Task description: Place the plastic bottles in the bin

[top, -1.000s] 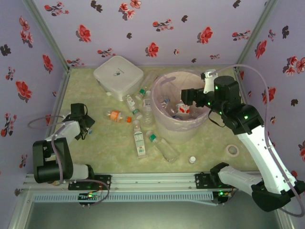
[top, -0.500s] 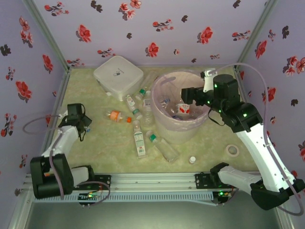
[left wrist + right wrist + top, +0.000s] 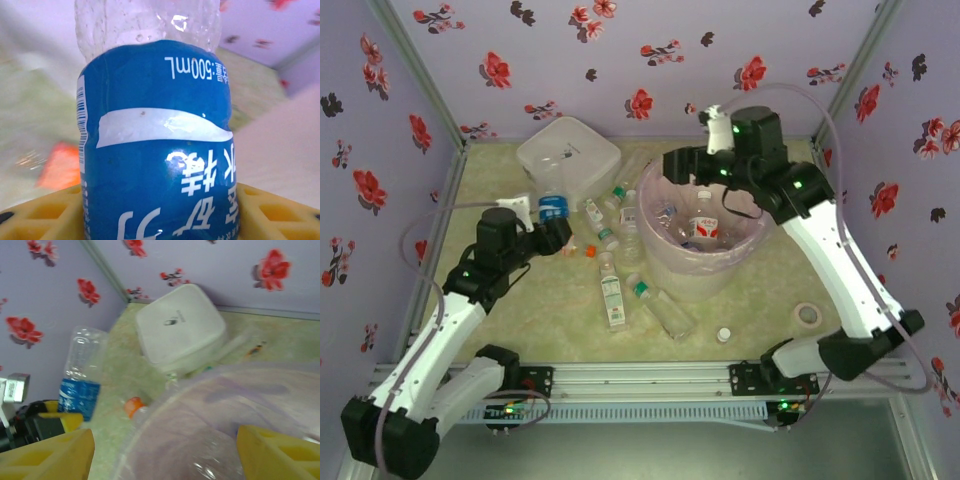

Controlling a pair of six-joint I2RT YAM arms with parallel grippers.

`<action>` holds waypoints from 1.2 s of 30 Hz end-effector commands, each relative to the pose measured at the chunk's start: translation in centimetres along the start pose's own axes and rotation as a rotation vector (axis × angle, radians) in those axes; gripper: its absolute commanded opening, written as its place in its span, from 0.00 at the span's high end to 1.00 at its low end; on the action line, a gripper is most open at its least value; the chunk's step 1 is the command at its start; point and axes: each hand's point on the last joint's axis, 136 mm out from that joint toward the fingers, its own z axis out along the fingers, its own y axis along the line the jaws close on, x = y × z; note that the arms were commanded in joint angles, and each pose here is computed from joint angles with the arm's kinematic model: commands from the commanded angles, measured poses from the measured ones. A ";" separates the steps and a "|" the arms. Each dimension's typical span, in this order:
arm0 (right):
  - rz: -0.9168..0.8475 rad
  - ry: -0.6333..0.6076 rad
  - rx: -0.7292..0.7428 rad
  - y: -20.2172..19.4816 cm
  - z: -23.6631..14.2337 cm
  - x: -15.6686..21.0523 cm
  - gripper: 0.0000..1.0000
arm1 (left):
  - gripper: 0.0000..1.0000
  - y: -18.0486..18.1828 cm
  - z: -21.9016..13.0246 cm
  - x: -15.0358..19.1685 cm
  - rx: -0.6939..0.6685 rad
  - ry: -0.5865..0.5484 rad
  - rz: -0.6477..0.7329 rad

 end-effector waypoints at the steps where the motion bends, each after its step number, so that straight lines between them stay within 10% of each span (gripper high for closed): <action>1: 0.013 -0.005 -0.141 3.6 0.9 -1.5 0.22 | 0.72 -7.3 -1.6 -1.4 0.255 -0.053 0.214; 15: 0.115 0.143 -0.185 4.6 6.7 0.8 0.01 | 0.72 -13.2 -0.9 0.1 0.418 -0.042 0.347; 29: 0.103 0.156 -0.240 5.5 7.5 0.6 0.37 | 0.69 -13.4 -0.6 0.3 0.416 -0.038 0.356; 32: 0.068 0.111 -0.243 6.0 6.5 -0.8 0.41 | 0.55 -13.3 -0.6 0.2 0.410 -0.044 0.351; 36: -0.011 0.023 -0.234 6.5 4.6 -3.5 0.48 | 0.08 -13.1 -0.4 0.3 0.399 -0.040 0.345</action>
